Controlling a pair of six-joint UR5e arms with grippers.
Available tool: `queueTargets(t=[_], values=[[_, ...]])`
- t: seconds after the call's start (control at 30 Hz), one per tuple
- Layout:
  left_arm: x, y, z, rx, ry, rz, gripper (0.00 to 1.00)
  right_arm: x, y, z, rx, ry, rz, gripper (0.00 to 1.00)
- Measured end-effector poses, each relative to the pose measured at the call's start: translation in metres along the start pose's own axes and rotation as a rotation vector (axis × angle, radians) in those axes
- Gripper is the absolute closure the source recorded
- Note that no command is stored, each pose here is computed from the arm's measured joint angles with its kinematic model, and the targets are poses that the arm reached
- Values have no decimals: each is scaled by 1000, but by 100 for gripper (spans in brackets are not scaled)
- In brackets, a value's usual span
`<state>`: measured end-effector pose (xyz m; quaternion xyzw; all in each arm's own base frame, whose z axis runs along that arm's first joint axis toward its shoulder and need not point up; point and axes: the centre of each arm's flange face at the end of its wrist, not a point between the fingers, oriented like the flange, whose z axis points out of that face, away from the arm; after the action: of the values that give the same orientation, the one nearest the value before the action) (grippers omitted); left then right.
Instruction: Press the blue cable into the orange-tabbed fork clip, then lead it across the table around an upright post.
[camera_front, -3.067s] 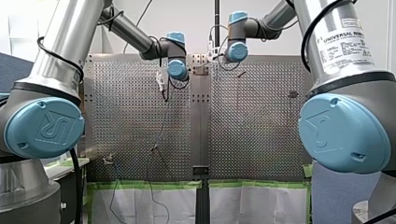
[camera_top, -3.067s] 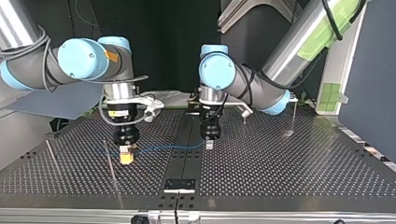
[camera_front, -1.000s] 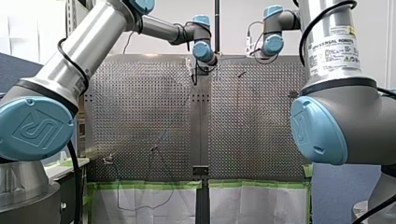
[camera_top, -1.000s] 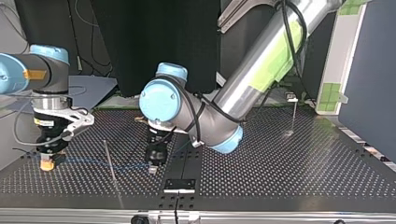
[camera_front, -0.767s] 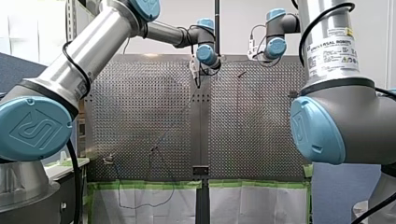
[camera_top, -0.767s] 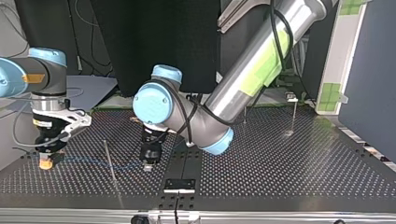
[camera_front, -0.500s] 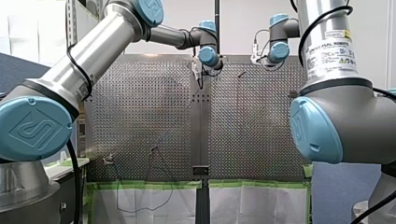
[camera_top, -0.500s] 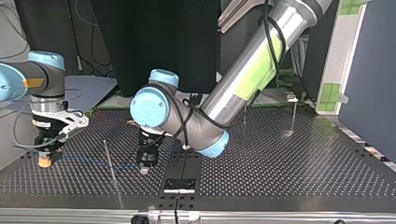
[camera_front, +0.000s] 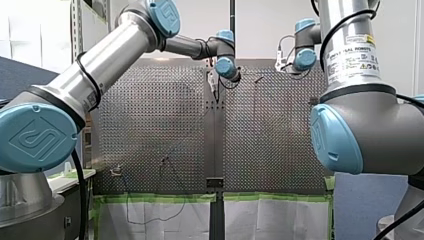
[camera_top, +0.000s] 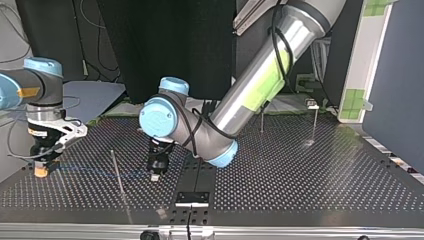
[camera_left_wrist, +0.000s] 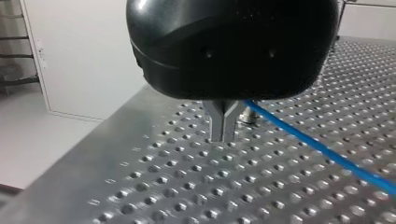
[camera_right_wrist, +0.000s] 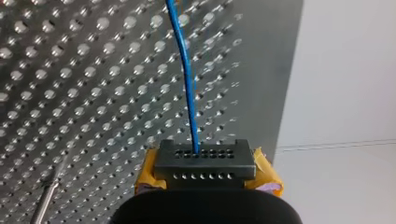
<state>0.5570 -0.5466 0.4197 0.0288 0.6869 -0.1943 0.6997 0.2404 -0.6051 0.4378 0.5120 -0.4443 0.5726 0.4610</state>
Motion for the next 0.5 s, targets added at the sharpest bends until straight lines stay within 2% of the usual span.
queueTargets(t=[0.27, 0.5], values=[[28, 8, 5, -13, 40, 16, 100, -14, 12, 8, 0, -16, -1, 100], [36, 13, 5, -18, 52, 21, 100, -37, 11, 13, 17, -54, 1, 100]])
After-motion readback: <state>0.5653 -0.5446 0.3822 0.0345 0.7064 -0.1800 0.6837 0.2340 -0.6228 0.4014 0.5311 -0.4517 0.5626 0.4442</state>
